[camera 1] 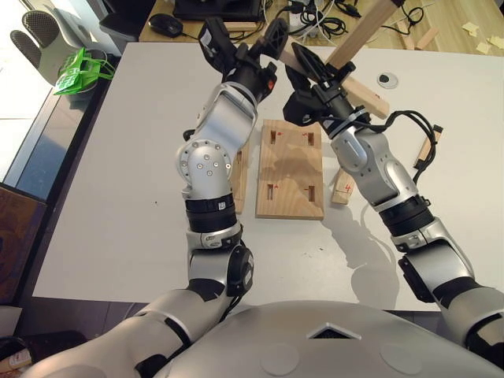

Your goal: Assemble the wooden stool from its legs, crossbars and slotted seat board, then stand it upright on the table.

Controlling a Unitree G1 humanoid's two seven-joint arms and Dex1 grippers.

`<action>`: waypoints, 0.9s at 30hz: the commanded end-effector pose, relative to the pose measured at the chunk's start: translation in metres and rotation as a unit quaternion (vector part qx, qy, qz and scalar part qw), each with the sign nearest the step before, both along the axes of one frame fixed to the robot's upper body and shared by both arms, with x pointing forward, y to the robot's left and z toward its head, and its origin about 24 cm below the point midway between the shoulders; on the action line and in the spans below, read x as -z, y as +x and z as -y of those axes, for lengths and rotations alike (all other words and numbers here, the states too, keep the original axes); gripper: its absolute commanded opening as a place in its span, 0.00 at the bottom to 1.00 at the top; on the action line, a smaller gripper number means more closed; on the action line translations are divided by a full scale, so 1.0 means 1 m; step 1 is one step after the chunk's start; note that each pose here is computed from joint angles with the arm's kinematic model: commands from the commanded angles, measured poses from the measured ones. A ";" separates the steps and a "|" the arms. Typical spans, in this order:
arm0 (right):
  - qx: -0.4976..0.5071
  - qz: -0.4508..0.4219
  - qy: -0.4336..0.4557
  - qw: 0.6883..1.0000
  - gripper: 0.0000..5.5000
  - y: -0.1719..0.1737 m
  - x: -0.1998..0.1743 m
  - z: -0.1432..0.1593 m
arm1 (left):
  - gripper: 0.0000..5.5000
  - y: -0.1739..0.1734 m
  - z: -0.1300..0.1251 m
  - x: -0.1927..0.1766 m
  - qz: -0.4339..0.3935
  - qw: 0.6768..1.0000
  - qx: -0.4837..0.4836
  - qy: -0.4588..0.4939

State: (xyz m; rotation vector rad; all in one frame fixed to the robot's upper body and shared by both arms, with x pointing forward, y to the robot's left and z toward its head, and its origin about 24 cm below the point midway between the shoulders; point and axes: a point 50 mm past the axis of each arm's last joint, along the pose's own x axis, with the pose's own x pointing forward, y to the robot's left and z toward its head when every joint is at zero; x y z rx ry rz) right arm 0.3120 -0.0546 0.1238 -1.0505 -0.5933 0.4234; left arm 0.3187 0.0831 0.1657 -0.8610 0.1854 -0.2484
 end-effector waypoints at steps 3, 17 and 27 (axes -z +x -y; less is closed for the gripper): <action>0.000 0.010 0.002 1.000 0.19 0.001 -0.002 -0.002 | 0.55 -0.004 0.034 -0.031 0.038 0.997 0.053 -0.049; -0.006 0.003 0.007 1.000 0.19 -0.001 -0.001 -0.003 | 0.24 -0.001 0.030 -0.027 0.025 0.998 0.032 -0.051; -0.043 -0.043 0.007 0.998 0.28 -0.005 0.008 -0.009 | 0.22 0.001 0.024 -0.030 0.022 0.996 0.008 -0.080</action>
